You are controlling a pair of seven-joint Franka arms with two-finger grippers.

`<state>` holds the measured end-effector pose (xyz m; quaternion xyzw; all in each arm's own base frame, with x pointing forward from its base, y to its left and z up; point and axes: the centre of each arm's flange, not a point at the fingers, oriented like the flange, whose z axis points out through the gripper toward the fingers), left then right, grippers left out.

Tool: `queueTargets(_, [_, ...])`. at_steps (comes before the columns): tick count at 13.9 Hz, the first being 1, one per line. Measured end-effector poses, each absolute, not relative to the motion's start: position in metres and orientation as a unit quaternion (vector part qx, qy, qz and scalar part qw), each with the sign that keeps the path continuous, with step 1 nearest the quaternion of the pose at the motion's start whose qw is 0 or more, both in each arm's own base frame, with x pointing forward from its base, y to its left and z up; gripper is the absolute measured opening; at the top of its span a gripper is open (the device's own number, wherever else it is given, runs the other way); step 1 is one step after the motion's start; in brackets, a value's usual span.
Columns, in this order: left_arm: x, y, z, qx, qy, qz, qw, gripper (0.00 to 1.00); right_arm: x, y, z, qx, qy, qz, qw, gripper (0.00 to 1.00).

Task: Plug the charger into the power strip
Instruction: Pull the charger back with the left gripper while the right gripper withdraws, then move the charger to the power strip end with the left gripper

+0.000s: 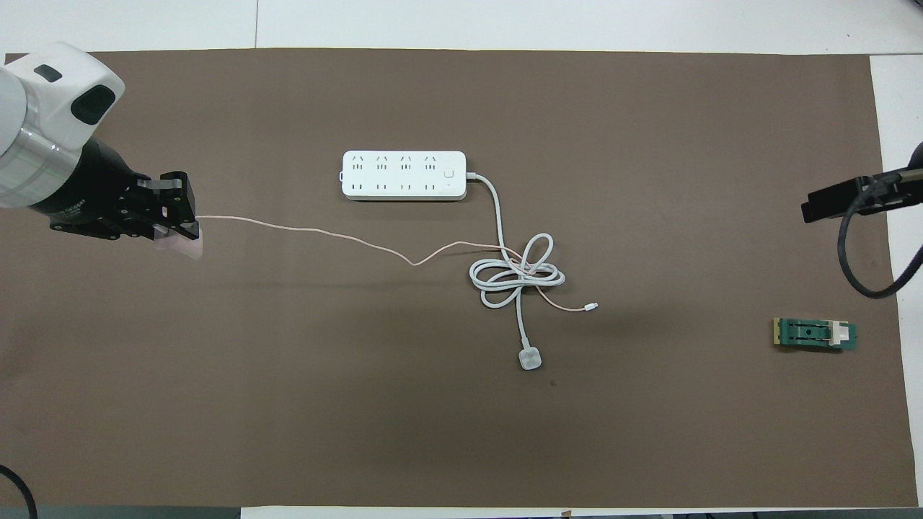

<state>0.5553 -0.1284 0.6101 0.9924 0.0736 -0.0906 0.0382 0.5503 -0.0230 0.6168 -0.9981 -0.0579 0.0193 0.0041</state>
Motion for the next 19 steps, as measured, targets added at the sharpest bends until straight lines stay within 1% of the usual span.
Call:
queueTargets(3, [0.556, -0.119, 0.604, 0.984, 0.136, -0.108, 0.027, 0.30, 0.541, -0.039, 0.610, -0.998, -0.045, 0.050, 0.008, 1.00])
queueTargets(7, [0.562, -0.106, 0.598, 0.971, 0.212, -0.110, 0.016, 0.30, 0.540, -0.040, 0.608, -0.997, -0.045, 0.055, -0.001, 1.00])
queueTargets(9, [0.568, -0.113, 0.595, 0.950, 0.295, -0.103, 0.016, 0.30, 0.540, -0.041, 0.608, -0.997, -0.046, 0.054, -0.007, 1.00])
queueTargets(12, [0.575, -0.141, 0.591, 0.909, 0.405, -0.093, 0.033, 0.30, 0.541, -0.045, 0.609, -0.997, -0.045, 0.053, -0.024, 1.00])
queueTargets(15, [0.582, -0.187, 0.589, 0.846, 0.527, -0.066, 0.053, 0.30, 0.541, -0.041, 0.608, -0.997, -0.048, 0.054, -0.024, 1.00])
queueTargets(17, [0.595, -0.220, 0.571, 0.800, 0.593, -0.050, 0.070, 0.30, 0.541, -0.040, 0.608, -0.997, -0.049, 0.054, -0.024, 1.00])
queueTargets(19, [0.611, -0.243, 0.539, 0.774, 0.628, -0.040, 0.061, 0.30, 0.541, -0.040, 0.608, -0.997, -0.049, 0.054, -0.024, 1.00])
